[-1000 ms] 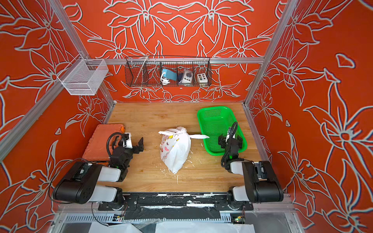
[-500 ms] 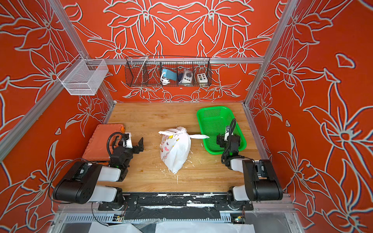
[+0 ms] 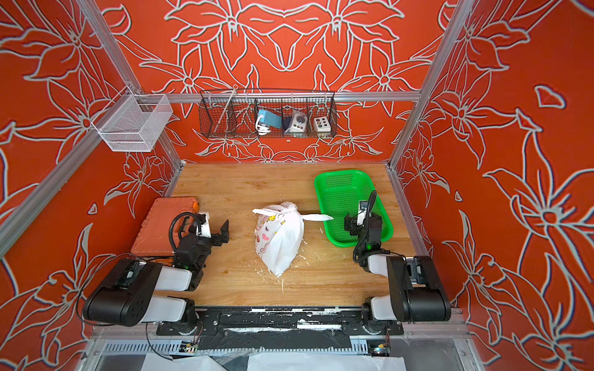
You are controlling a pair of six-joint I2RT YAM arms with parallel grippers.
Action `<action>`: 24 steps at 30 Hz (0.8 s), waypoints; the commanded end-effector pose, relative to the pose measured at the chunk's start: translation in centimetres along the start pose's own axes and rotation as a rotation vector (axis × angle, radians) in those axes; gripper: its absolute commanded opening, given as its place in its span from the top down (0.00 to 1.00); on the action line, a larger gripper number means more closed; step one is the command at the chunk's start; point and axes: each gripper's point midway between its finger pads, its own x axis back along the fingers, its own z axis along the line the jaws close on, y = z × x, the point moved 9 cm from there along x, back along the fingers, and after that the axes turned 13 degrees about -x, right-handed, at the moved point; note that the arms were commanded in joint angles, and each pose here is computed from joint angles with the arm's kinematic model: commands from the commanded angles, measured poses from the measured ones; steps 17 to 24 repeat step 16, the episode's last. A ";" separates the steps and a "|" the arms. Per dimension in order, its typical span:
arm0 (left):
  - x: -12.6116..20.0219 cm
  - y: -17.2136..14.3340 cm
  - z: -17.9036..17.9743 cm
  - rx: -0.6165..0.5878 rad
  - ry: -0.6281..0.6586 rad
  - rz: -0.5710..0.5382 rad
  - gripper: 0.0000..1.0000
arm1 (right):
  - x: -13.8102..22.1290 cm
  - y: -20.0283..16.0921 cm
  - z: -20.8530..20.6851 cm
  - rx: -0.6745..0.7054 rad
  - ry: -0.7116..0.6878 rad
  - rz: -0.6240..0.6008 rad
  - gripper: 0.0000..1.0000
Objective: Place the pears into plastic bags & tie knots
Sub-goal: Reset both arms
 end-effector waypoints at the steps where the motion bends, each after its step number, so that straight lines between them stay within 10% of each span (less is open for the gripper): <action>1: -0.6 0.4 0.4 -0.002 0.024 -0.005 0.02 | -0.5 -0.2 -0.2 0.006 -0.025 0.047 0.03; 24: -0.7 0.3 0.5 0.003 0.039 0.009 0.02 | -0.6 -0.2 -0.2 0.004 -0.027 0.046 0.03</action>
